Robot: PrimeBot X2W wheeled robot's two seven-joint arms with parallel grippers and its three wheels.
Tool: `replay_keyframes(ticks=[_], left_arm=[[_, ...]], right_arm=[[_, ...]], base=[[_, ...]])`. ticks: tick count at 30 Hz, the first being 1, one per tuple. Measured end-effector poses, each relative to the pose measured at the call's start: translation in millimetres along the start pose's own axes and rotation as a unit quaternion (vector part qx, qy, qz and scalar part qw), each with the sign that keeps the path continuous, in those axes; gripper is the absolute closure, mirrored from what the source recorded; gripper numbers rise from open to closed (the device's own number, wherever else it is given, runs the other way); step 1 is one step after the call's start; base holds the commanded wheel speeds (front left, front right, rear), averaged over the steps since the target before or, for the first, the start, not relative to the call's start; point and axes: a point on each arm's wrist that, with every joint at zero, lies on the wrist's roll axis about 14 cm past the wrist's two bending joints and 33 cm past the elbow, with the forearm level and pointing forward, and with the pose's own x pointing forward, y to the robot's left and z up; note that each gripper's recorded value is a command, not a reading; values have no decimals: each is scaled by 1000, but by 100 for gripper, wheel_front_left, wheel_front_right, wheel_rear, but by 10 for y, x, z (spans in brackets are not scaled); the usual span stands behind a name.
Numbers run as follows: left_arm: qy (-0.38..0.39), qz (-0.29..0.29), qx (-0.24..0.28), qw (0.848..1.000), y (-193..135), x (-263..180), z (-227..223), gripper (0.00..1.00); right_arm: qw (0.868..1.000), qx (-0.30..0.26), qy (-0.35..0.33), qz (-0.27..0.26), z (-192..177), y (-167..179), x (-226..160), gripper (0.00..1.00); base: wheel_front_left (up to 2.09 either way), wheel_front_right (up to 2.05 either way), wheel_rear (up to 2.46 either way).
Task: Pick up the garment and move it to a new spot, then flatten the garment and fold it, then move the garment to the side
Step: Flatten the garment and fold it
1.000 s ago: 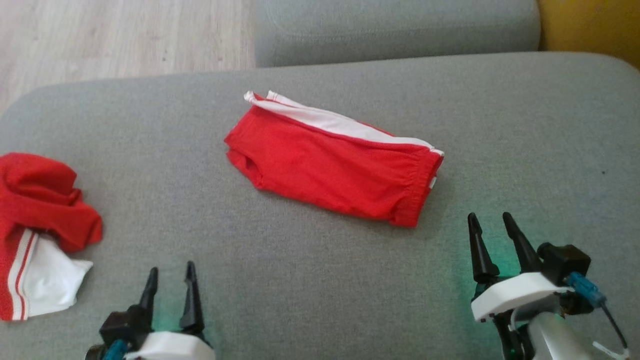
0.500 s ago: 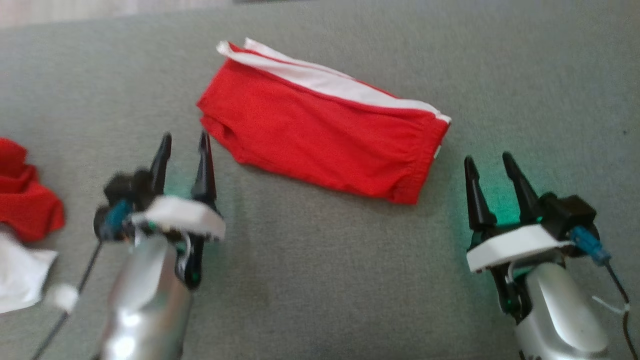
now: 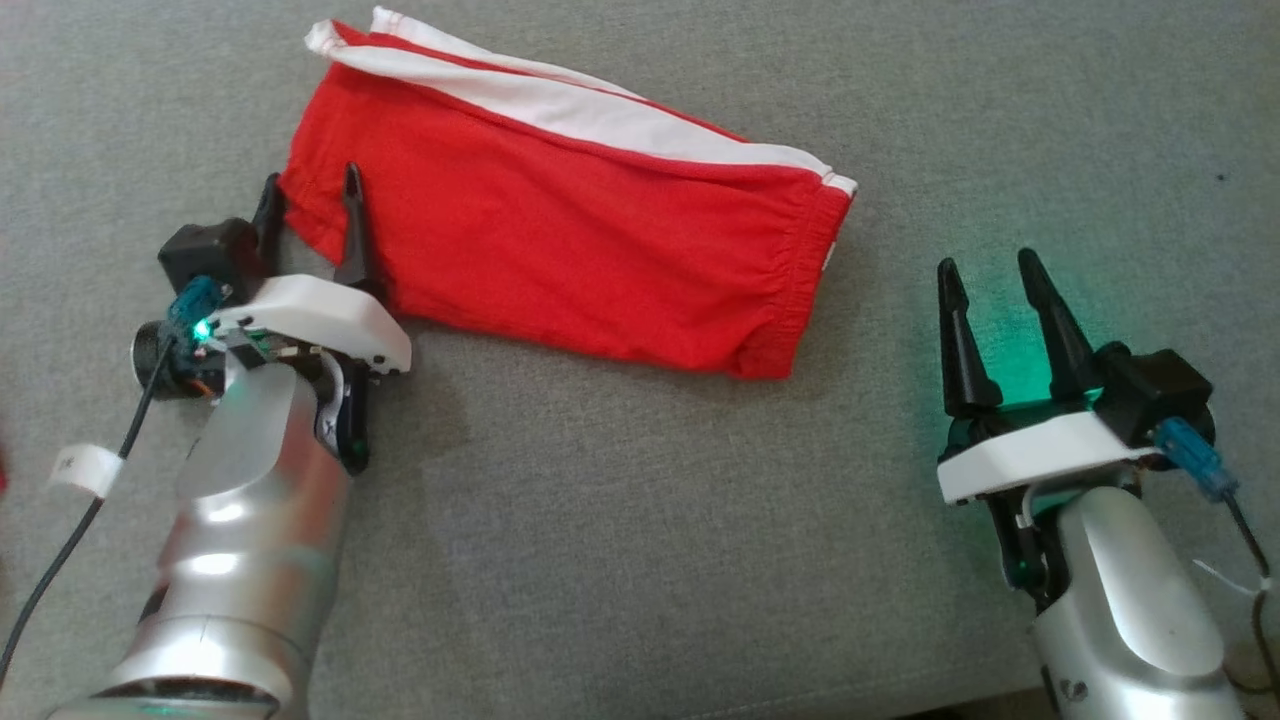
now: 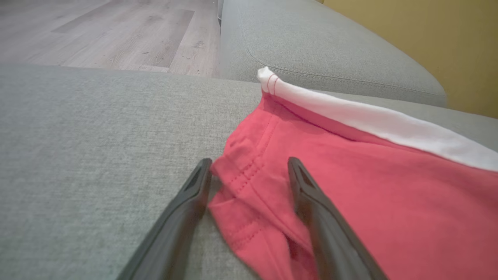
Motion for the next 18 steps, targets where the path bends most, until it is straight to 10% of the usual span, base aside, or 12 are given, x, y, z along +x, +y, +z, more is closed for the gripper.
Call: replay_keyframes(ticks=[3, 4, 6, 18], left_arm=[[2, 10, 3, 1000, 25, -15, -12, 0], [13, 18, 1, 1000, 56, -100, -60, 20], [14, 20, -2, 1000, 65, -128, -72, 100], [26, 18, -10, 999, 37, -556, -205, 100]], right_arm=[[1000, -8, -6, 1, 44, 2, 1, 0], [1000, -10, -16, 4, 115, 25, 6, 0], [1000, -10, -18, 7, 130, 42, 7, 0], [999, -8, -40, 15, 316, 127, -123, 0]], base=[[0, 0, 0], [0, 0, 0], [0, 0, 0], [0, 0, 0]])
